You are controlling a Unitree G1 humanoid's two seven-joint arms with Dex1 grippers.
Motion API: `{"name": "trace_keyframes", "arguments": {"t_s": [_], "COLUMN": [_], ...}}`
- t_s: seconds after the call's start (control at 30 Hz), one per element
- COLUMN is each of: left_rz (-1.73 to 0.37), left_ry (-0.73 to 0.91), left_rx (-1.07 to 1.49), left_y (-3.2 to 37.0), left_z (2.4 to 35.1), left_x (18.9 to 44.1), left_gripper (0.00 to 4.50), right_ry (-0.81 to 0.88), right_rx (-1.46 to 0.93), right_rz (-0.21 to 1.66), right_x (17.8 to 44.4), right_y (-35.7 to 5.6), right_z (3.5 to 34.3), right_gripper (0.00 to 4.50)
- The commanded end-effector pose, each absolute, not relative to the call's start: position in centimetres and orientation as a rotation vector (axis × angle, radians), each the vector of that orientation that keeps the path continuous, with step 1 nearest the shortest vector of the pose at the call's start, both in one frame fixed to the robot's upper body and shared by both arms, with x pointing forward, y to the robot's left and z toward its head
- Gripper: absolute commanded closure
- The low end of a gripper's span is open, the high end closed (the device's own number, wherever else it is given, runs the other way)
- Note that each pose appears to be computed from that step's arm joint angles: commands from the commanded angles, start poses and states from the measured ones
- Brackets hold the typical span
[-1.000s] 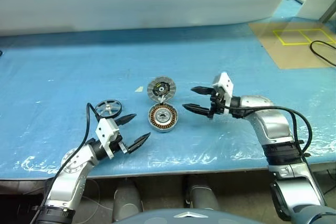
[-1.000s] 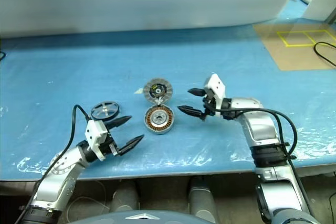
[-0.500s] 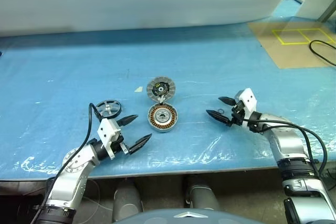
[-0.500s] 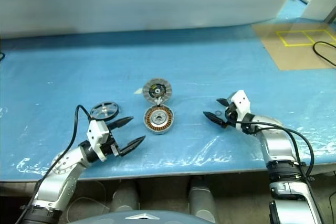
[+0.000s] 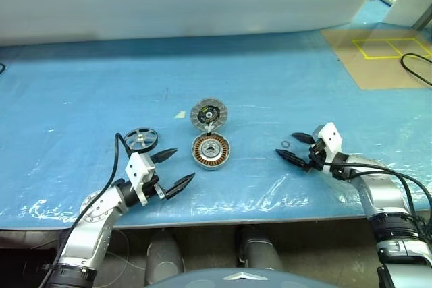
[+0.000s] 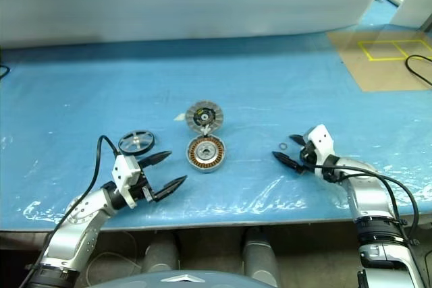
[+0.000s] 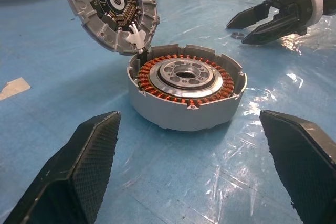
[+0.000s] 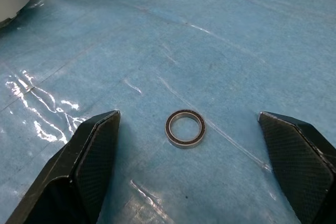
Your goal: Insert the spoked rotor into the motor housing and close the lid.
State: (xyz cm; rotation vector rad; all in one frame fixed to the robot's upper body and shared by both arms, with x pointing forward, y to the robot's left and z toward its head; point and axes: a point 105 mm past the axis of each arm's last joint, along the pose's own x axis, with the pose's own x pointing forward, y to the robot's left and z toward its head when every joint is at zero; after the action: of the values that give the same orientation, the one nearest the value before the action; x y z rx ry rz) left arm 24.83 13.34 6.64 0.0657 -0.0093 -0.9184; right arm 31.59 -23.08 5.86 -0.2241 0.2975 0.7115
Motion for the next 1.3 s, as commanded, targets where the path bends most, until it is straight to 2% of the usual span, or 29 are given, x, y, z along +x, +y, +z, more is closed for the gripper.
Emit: {"name": "trace_keyframes", "arguments": {"t_s": [0.03, 0.67, 0.77, 1.07, 1.3], "left_rz": [-0.936, -0.943, -0.942, -0.939, -0.939], "left_ry": [-0.042, -0.031, -0.03, -0.031, -0.031], "left_rx": [0.075, 0.073, 0.075, 0.079, 0.077], "left_y": [13.2, 13.1, 13.2, 13.2, 13.2], "left_z": [7.5, 7.5, 7.4, 7.5, 7.4], "left_x": [24.7, 24.8, 24.8, 24.8, 24.7], "left_gripper": [0.0, 0.0, 0.0, 0.0, 0.0], "right_ry": [0.266, 0.294, 0.293, 0.296, 0.287], "right_rx": [-0.242, -0.306, -0.319, -0.327, -0.331], "right_rz": [0.698, 0.723, 0.716, 0.709, 0.71], "right_x": [31.6, 30.8, 30.9, 31.2, 31.4], "right_y": [-23.5, -23.0, -22.9, -23.1, -22.9], "right_z": [7.2, 6.5, 6.4, 6.2, 6.3], "right_gripper": [0.04, 0.04, 0.68, 3.76, 3.85]}}
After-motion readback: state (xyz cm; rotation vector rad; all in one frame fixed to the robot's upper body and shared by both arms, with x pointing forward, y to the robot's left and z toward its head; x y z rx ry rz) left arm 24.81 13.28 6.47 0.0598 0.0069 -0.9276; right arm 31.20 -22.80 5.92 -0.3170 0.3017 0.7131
